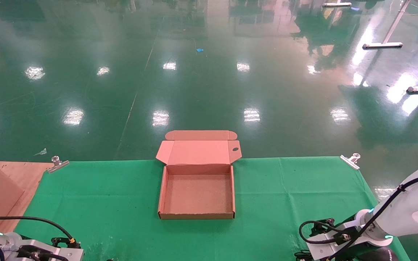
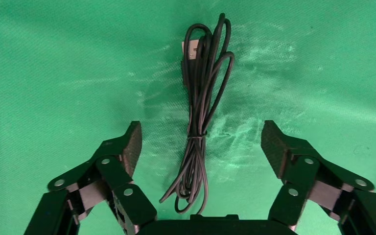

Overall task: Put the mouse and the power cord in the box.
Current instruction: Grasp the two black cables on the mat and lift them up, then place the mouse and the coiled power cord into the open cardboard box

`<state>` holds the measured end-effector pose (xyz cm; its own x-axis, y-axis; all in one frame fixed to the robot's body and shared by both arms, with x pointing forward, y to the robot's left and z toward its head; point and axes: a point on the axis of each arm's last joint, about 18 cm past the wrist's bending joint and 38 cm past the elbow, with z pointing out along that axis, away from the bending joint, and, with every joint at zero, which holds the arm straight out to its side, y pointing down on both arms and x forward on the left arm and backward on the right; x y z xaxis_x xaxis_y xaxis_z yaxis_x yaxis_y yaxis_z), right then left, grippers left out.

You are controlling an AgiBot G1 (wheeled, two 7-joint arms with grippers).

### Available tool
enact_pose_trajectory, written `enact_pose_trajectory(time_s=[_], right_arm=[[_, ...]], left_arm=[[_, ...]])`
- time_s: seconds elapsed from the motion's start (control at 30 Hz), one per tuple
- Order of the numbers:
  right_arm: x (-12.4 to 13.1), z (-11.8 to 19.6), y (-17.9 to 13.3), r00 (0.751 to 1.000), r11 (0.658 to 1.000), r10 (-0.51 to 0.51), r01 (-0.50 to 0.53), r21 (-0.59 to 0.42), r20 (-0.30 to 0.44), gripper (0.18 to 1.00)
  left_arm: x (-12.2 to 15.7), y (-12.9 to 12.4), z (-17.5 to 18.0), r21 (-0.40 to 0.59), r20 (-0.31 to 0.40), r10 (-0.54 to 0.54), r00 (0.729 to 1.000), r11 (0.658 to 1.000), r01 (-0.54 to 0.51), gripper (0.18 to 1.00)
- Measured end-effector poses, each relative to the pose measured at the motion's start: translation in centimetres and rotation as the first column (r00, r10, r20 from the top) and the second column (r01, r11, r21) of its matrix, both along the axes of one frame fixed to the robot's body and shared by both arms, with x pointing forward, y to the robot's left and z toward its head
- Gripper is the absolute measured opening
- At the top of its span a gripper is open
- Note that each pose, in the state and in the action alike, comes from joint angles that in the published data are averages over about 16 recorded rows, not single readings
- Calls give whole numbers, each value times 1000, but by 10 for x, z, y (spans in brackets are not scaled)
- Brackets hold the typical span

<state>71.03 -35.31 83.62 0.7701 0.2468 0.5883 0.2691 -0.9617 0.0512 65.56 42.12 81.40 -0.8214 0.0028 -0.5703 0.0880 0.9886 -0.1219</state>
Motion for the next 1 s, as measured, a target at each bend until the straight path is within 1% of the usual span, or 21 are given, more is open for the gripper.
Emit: enact_pose_trajectory(time_s=[0.2, 0.37, 0.73, 0.9, 1.0], right_arm=[[0, -1, 0, 1000, 1000, -2, 2, 1, -2, 850], [-1, 0, -1, 1000, 1000, -3, 3, 4, -3, 758], [-2, 4, -3, 1000, 1000, 1, -1, 9, -5, 497], [-4, 6, -3, 1000, 1000, 5, -5, 14, -11, 387], [-5, 6, -3, 1000, 1000, 7, -7, 17, -16, 342]], left_arm=[[0, 0, -1, 3, -3, -3, 1000, 1000, 3, 806], [1, -1, -2, 5, -5, -7, 1000, 1000, 7, 692], [-1, -2, -3, 4, -11, -19, 1000, 1000, 19, 434], [-3, -2, -4, 0, -15, -25, 1000, 1000, 25, 364], [-5, -2, -3, -3, -15, -27, 1000, 1000, 27, 338]])
